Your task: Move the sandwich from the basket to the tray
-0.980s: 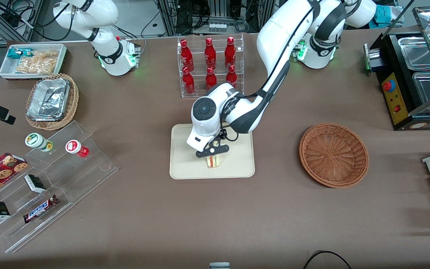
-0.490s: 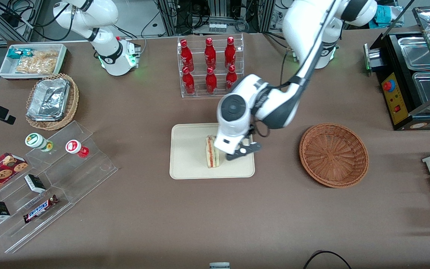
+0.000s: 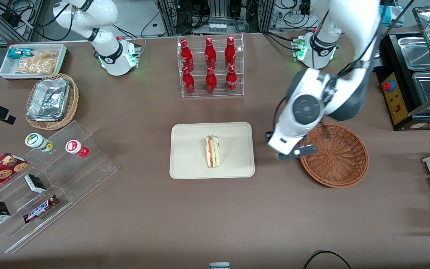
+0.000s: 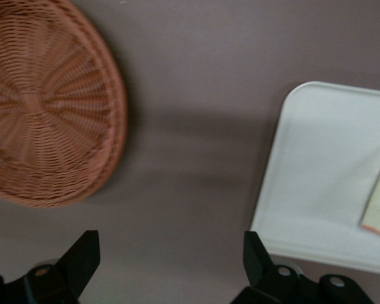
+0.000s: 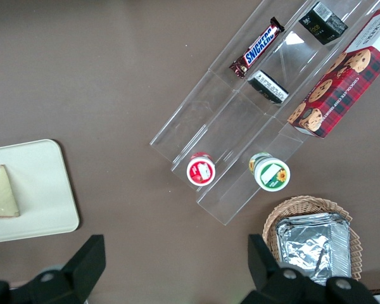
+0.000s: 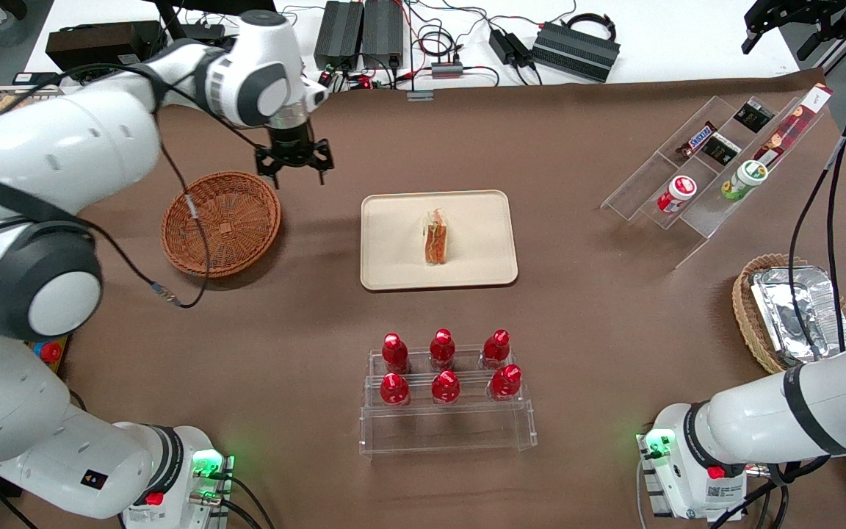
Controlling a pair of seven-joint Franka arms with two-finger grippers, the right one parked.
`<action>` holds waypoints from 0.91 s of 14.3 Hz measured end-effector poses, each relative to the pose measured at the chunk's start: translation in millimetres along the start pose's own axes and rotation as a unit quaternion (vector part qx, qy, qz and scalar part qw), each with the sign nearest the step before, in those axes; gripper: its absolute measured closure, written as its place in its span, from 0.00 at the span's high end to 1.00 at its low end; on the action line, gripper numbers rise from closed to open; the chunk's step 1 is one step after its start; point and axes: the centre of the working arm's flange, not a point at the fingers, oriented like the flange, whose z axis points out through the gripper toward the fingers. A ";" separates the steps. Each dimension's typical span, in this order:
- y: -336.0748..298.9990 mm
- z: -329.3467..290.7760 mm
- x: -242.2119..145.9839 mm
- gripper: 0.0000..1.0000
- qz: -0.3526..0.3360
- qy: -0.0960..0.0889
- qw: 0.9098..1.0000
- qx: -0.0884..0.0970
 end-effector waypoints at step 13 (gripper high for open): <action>-211.6 -147.5 -15.2 1.00 0.105 -0.015 0.994 -0.032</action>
